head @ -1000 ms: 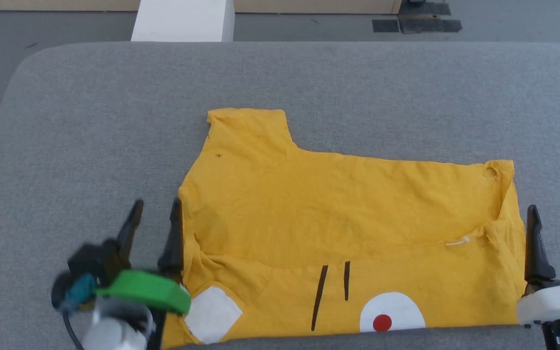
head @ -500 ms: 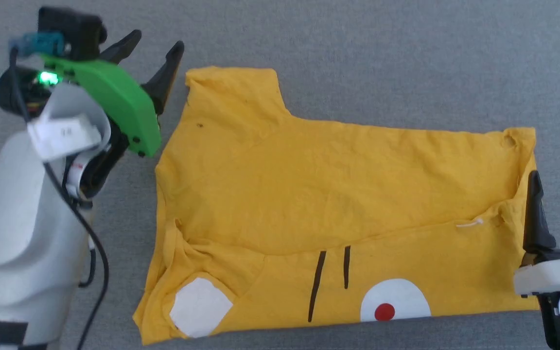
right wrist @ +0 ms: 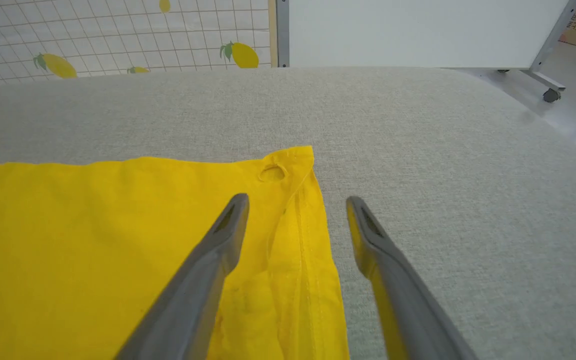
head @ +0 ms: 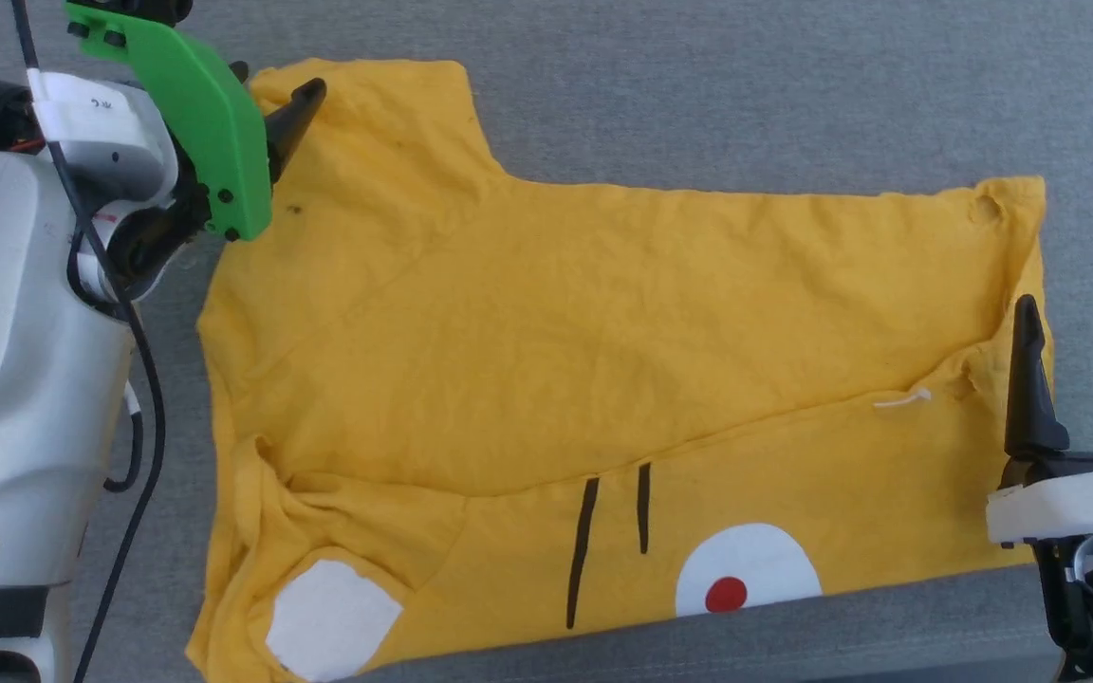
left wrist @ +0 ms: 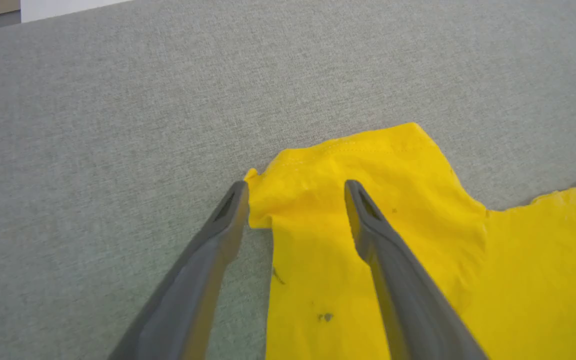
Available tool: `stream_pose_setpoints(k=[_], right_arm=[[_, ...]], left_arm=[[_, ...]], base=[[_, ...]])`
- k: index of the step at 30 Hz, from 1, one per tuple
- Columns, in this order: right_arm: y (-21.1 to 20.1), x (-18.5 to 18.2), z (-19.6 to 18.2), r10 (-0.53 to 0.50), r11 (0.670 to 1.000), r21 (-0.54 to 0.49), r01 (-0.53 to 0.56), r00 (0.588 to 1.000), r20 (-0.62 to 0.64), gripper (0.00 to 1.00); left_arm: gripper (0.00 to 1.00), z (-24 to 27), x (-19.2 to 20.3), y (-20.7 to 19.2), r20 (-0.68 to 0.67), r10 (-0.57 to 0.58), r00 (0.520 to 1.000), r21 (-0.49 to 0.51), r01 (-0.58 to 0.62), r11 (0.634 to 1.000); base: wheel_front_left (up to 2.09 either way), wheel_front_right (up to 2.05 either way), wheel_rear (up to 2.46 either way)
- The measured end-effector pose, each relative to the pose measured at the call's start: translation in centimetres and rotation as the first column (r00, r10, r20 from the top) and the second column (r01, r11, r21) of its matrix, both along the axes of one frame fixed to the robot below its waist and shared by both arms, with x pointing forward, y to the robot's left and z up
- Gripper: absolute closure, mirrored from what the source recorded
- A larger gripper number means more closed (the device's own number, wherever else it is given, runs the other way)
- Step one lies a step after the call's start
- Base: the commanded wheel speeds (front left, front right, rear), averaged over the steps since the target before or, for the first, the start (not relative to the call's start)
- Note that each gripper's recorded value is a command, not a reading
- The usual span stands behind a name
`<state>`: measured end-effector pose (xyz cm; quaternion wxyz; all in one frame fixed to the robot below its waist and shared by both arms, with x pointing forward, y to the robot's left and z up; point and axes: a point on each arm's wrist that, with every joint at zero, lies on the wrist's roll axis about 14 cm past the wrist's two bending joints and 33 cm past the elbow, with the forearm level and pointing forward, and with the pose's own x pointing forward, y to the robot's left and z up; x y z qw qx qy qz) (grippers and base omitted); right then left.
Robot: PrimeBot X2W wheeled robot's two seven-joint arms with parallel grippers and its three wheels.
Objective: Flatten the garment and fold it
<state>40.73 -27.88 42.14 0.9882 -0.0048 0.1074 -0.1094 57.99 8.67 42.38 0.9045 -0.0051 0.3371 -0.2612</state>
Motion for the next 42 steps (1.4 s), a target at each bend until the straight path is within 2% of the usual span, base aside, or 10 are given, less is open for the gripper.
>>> stream_pose_setpoints(k=[7,8,9,16,23,25,28,33,36,42], right_arm=[[-1.5,-1.1,-0.8,-0.044,0.999,-0.020,0.044,0.998,-0.037,0.00],[-1.6,-1.2,-0.9,-0.048,0.999,-0.021,0.047,0.998,-0.040,0.00],[-1.7,-1.3,-1.0,-0.051,0.999,-0.022,0.050,0.998,-0.043,0.00],[-1.7,-0.8,-0.7,-0.046,0.998,-0.035,0.045,0.998,-0.033,0.00],[0.4,4.1,3.7,0.041,0.997,-0.062,-0.038,0.998,0.044,0.00],[1.0,5.6,3.8,0.063,0.997,-0.036,-0.064,0.998,-0.011,0.00],[0.6,6.6,2.5,0.076,0.997,0.013,-0.075,0.983,-0.164,0.00],[-0.9,7.0,-0.7,0.066,0.997,0.068,-0.042,0.906,-0.417,0.00],[-1.8,7.2,-1.7,0.057,0.998,0.049,-0.037,0.868,-0.493,0.00],[-1.8,6.8,-4.3,0.058,0.997,0.080,-0.013,0.803,-0.593,0.00]], left_arm=[[0.00,-3.9,0.4,-0.1,-0.109,0.044,0.993,0.023,-0.042,0.999],[0.33,-4.2,0.3,-0.1,-0.120,0.042,0.992,0.027,-0.039,0.999],[1.00,-4.3,0.4,-0.1,-0.125,0.038,0.991,0.030,-0.034,0.999],[1.00,-4.0,0.3,0.4,-0.119,0.024,0.993,0.032,-0.020,0.999],[1.00,-3.2,-0.8,0.0,-0.097,0.013,0.995,0.021,-0.011,1.000],[1.00,-3.0,-1.0,-0.2,-0.091,0.008,0.996,0.012,-0.007,1.000],[1.00,-2.9,-1.1,-0.1,-0.091,0.007,0.996,0.011,-0.006,1.000],[1.00,-3.7,-1.2,-0.4,-0.102,-0.007,0.995,0.009,0.008,1.000],[1.00,-4.0,-1.2,-0.4,-0.105,-0.012,0.994,0.005,0.012,1.000],[1.00,-4.4,-0.9,-0.2,-0.108,-0.011,0.994,0.002,0.011,1.000]], base=[[0.00,0.00,0.00],[0.00,0.00,0.00],[0.00,0.00,0.00],[0.00,0.00,0.00],[0.00,0.00,0.00],[0.00,0.00,0.00],[0.00,0.00,0.00],[0.00,0.00,0.00],[0.00,0.00,0.00],[0.00,0.00,0.00]])
